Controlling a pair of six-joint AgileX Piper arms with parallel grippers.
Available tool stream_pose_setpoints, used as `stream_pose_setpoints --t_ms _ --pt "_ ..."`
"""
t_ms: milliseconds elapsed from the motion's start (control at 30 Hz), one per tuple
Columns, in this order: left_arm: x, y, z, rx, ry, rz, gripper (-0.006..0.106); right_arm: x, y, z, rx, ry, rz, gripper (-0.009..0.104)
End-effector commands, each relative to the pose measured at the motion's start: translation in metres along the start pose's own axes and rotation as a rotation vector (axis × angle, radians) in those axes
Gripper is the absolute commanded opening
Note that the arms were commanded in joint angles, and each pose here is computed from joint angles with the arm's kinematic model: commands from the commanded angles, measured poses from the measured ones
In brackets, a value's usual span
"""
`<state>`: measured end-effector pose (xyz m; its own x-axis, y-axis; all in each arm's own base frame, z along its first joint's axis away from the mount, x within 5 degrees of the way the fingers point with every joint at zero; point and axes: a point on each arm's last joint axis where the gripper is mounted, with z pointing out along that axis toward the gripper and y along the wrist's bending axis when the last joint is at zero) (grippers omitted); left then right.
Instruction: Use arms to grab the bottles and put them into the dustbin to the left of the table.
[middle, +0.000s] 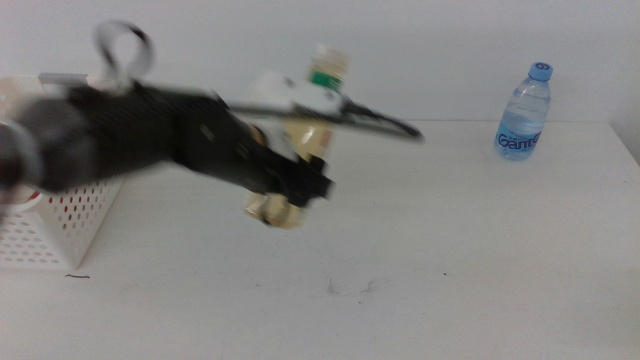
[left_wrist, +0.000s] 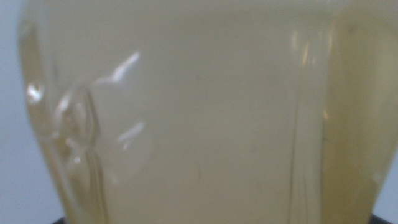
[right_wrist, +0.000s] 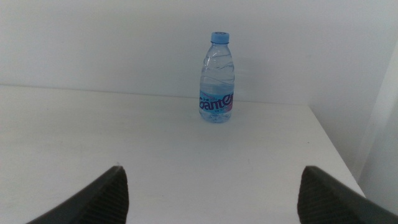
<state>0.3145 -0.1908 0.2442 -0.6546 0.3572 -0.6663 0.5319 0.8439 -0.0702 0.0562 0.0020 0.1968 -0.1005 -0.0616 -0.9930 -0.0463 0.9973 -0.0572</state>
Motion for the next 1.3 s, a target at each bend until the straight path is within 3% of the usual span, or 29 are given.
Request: stream_pose_setpoints --t_ms 0,267,433,600,900,1000,1067,1267 --pt "-0.014 0.021 -0.037 -0.019 0.041 -0.044 -0.002 0.0 0.0 0.0 0.007 -0.011 -0.006 0.09" --pt "-0.036 0.143 -0.136 -0.189 0.27 -0.165 -0.002 0.0 0.0 0.0 0.007 -0.011 -0.006 0.09" --pt "-0.032 0.219 -0.177 -0.337 0.205 -0.252 -0.002 0.0 0.0 0.0 0.007 -0.011 -0.006 0.09" --pt "-0.007 0.261 -0.161 -0.345 0.268 -0.36 -0.002 0.0 0.0 0.0 0.007 -0.011 -0.006 0.09" --pt "0.025 0.294 -0.095 -0.283 0.441 -0.385 0.002 0.0 0.0 0.0 0.007 -0.011 -0.006 0.09" --pt "0.033 0.3 -0.081 -0.272 0.477 -0.392 0.012 0.0 0.0 0.0 0.007 -0.011 -0.006 0.09" --pt "0.038 0.302 -0.074 -0.264 0.496 -0.399 0.024 0.0 0.0 0.0 0.007 -0.011 -0.006 0.09" --pt "0.043 0.306 -0.067 -0.279 0.523 -0.421 0.082 0.0 0.0 0.0 0.007 -0.011 -0.006 0.09"
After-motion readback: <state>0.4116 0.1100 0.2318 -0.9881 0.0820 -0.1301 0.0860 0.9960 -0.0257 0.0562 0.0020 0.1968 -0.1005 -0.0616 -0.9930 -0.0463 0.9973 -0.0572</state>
